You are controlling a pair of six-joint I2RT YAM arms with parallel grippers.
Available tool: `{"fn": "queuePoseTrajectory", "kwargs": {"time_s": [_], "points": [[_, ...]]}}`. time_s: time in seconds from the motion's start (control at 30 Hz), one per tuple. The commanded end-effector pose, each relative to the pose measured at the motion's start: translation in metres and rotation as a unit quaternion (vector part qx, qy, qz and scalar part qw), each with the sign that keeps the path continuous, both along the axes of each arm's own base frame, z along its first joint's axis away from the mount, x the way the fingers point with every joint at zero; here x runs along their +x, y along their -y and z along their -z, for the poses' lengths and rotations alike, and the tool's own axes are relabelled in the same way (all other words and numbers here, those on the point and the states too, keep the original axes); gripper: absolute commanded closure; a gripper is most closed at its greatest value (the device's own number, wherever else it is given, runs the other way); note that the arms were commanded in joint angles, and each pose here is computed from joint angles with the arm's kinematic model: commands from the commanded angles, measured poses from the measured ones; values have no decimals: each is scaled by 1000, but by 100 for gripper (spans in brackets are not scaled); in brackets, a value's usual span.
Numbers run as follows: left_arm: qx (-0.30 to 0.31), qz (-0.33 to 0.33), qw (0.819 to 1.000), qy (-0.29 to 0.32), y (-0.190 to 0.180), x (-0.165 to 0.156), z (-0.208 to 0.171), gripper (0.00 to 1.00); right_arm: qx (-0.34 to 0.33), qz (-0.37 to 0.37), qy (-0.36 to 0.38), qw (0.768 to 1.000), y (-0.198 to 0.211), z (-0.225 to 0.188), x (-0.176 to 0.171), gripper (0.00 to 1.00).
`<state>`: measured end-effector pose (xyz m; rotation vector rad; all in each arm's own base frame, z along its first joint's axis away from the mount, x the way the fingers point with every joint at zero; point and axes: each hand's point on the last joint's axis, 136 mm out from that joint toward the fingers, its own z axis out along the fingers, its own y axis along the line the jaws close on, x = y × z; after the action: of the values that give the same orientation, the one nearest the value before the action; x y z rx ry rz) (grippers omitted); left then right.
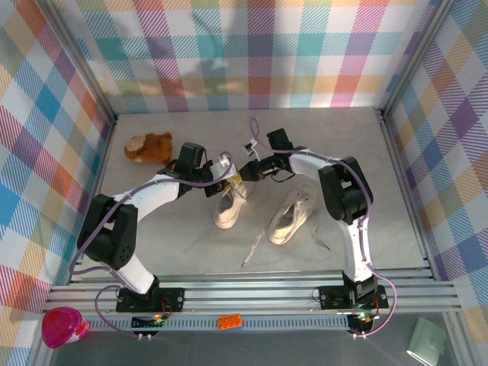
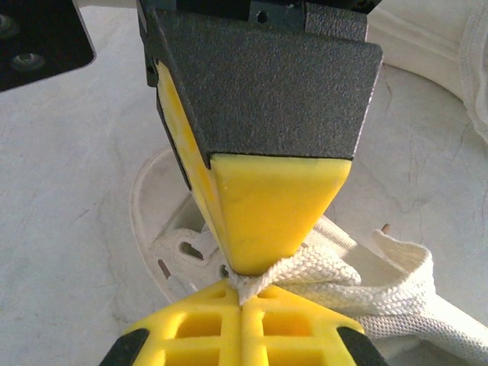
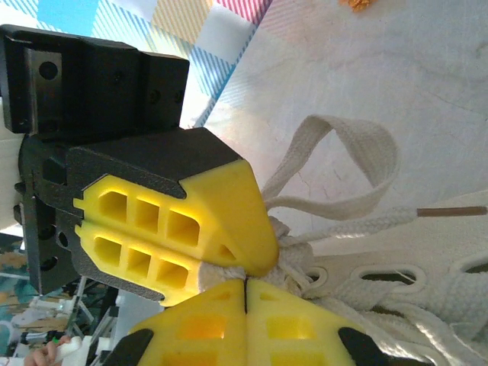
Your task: Tie the shoes
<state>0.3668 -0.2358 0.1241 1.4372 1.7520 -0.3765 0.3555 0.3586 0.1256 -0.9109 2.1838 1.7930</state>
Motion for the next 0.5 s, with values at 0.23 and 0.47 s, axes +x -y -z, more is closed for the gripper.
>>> {"fn": "queuePoseTrajectory", "kwargs": {"time_s": [0.23, 0.47], "points": [[20, -22, 998, 60, -3, 8, -11, 100, -4, 21, 79, 997, 6, -26, -3, 100], [9, -14, 998, 60, -1, 3, -16, 81, -17, 32, 99, 994, 7, -25, 1, 100]]}}
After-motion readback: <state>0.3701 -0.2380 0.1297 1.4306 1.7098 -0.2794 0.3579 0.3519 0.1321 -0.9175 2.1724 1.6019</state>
